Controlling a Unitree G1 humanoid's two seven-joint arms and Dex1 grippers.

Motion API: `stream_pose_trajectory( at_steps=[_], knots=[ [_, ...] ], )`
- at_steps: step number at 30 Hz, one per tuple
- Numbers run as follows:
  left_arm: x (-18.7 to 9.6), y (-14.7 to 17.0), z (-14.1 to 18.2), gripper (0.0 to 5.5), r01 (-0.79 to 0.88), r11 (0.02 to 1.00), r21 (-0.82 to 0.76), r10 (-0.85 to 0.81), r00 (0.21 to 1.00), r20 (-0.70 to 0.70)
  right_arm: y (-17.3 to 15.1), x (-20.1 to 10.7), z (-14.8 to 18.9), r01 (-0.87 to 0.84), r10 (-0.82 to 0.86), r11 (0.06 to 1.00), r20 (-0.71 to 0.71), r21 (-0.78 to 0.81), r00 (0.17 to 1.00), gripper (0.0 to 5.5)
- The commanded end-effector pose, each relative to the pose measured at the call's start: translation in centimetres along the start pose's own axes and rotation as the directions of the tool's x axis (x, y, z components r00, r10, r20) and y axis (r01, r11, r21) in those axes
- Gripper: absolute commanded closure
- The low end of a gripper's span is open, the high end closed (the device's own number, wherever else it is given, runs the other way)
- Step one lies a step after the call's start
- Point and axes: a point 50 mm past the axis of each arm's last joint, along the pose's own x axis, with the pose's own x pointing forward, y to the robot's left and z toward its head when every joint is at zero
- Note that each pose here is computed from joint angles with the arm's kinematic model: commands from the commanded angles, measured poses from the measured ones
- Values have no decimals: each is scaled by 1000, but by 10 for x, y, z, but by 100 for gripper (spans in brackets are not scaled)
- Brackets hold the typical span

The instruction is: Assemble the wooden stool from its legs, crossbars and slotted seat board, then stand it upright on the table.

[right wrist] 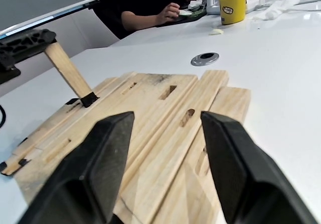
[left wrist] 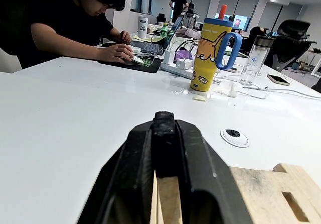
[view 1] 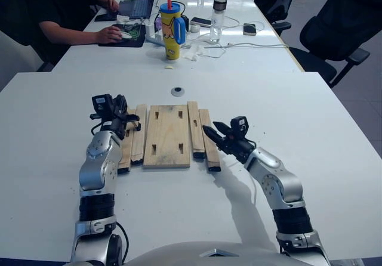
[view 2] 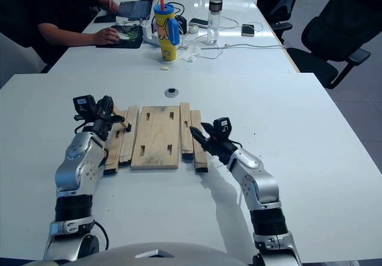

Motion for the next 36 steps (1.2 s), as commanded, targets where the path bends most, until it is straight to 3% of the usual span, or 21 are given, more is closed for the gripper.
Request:
stream_pose_trajectory(
  at_steps=[1, 9, 23, 24, 29, 36],
  knots=[
    [-25, 12, -56, 504, -27, 996, 81, 46, 967, -251, 2, -2, -3, 6, -7, 1000, -27, -30, 1000, 305],
    [-49, 8, -70, 504, 52, 988, 145, -6, 954, -300, 3, -5, -4, 11, -13, 999, -42, -46, 999, 305],
    [-40, 1, -44, 504, 33, 991, 131, -12, 987, -157, 5, 6, -6, -69, 64, 995, -84, -67, 994, 305],
    [-37, -1, -41, 467, 44, 989, 141, -25, 990, -136, 5, 6, -6, -66, 60, 996, -81, -68, 995, 305],
    [-20, -13, -13, 405, 91, 981, 173, -94, 995, 12, 0, 5, -3, -30, 27, 997, -51, -65, 998, 305],
    [-25, -12, 35, 313, 42, 984, 171, -88, 957, 277, 2, 5, -4, -41, 38, 998, -50, -46, 998, 305]
  ],
)
